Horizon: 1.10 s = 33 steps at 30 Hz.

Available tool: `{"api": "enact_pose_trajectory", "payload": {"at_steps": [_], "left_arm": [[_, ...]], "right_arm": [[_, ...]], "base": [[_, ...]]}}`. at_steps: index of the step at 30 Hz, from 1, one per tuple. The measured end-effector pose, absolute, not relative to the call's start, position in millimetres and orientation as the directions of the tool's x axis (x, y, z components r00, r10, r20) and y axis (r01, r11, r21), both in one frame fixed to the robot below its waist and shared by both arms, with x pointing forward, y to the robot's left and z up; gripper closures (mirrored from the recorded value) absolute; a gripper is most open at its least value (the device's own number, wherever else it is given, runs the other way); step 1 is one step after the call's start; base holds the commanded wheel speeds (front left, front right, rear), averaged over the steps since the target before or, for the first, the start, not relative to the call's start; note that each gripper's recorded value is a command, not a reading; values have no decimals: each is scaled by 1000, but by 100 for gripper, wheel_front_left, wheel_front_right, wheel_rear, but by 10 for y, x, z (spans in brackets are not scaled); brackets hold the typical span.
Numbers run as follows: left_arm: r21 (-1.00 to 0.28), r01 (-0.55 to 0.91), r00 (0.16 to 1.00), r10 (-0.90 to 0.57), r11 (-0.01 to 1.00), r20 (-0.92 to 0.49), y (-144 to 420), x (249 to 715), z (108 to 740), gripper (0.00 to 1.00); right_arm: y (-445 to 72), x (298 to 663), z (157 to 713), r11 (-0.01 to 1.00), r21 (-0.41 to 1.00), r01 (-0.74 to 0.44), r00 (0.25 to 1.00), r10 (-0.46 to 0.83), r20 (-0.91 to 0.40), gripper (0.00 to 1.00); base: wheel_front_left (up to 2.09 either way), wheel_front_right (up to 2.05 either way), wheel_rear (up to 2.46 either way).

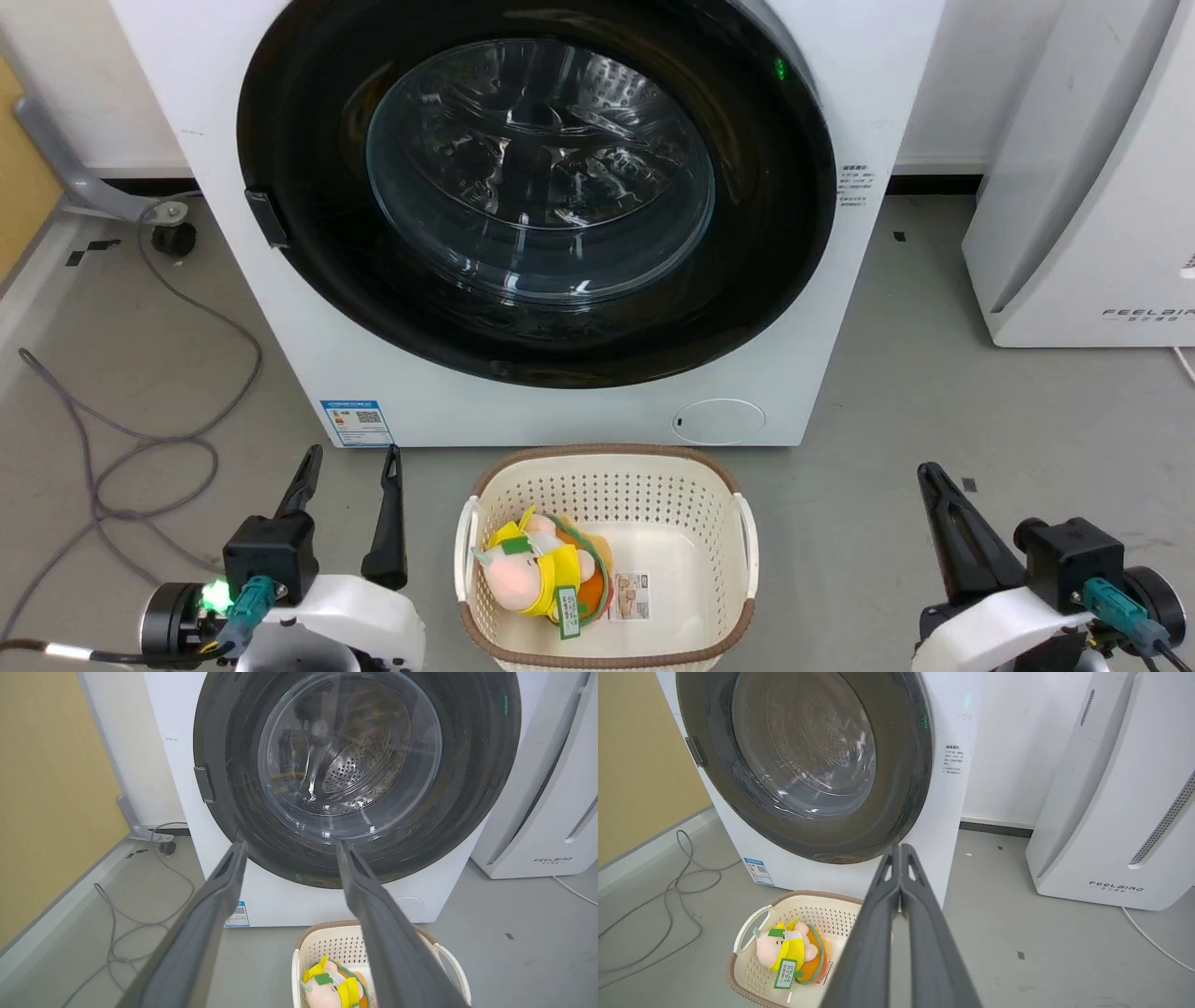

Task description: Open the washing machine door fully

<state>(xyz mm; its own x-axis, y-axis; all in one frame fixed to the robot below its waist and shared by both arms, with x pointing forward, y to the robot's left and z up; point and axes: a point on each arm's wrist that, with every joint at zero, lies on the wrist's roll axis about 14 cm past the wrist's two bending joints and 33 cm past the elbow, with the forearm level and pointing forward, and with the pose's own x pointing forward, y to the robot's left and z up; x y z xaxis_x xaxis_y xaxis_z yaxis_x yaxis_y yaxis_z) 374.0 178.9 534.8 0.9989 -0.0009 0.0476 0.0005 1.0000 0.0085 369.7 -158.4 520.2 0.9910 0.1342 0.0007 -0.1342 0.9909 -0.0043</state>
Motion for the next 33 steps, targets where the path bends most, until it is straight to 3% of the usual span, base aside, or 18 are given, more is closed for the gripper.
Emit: {"api": "enact_pose_trajectory", "payload": {"at_steps": [18,33], "left_arm": [[-23,-4,997,6,1000,78,1806,3720,5389,0],[-55,6,997,-2,998,80,1785,3798,5341,0]], "right_arm": [[-1566,3702,5283,938,318,-136,990,122,65,100],[-1798,3912,5417,775,625,-95,991,14,134,100]], "base": [[0,0,0],[0,0,0]]}}
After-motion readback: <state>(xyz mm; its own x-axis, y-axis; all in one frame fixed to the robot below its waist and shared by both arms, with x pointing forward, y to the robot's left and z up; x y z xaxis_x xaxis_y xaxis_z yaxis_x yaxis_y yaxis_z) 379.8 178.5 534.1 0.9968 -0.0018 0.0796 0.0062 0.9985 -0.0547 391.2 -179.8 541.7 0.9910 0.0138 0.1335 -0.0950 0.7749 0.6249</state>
